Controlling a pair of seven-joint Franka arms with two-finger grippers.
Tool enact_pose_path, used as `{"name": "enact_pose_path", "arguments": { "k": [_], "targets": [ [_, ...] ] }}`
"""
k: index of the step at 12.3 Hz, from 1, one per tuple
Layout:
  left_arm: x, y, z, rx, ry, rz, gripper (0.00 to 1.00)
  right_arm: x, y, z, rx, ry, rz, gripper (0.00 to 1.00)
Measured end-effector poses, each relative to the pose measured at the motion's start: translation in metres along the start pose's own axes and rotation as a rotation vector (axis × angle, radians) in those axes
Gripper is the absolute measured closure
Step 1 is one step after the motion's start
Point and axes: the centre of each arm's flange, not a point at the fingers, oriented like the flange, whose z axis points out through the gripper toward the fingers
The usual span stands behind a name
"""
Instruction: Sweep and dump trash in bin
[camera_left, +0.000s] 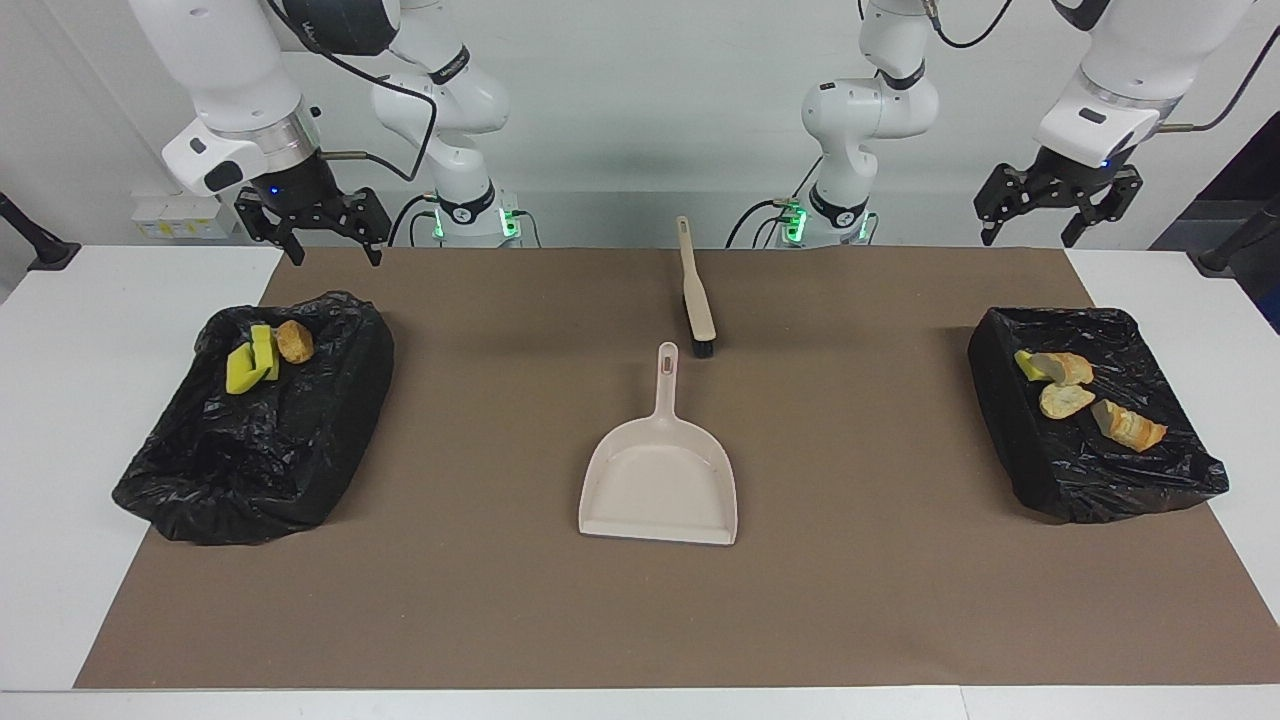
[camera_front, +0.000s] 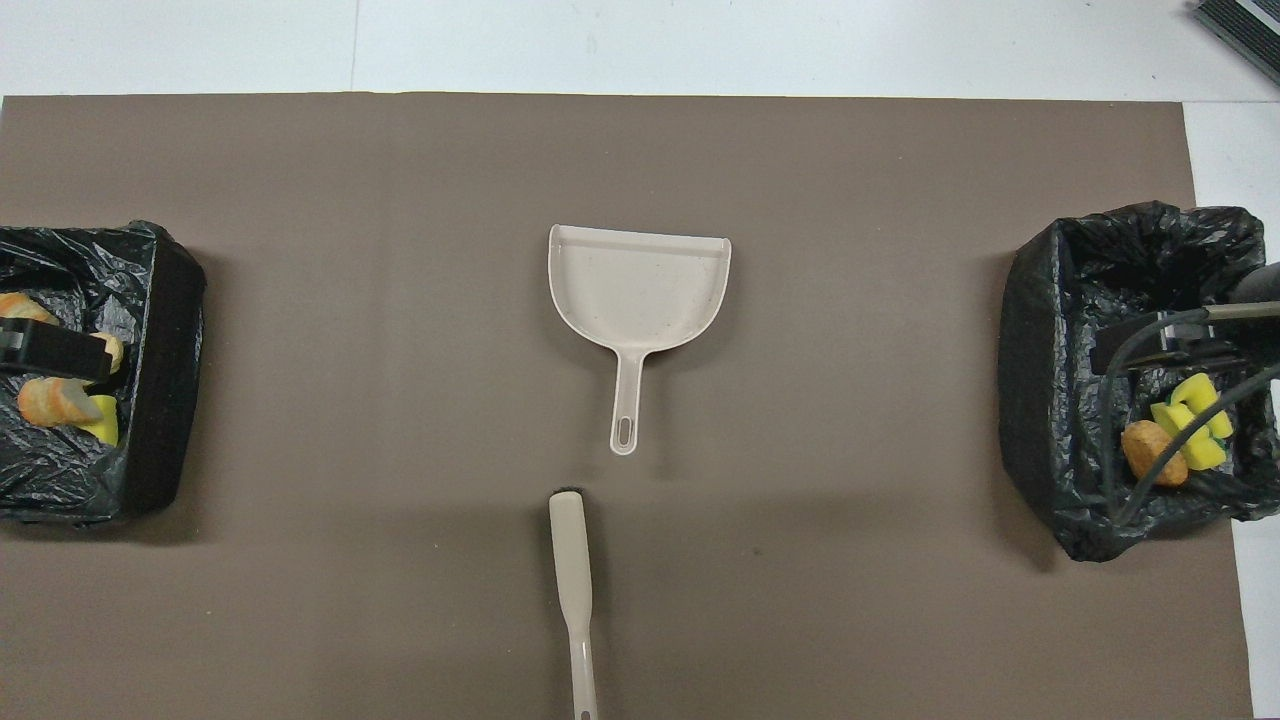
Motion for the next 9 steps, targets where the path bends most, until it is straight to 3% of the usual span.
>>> {"name": "enact_pose_path", "arguments": {
  "k": [5, 9],
  "targets": [
    [-0.031, -0.05, 0.013, -0.006, -0.027, 0.016, 0.0, 0.0, 0.0, 0.0, 0.0, 0.0, 0.0, 0.0],
    [-0.019, -0.013, 0.007, 0.008, 0.019, 0.015, 0.0, 0.0, 0.0, 0.0, 0.0, 0.0, 0.0, 0.0]
  ]
}}
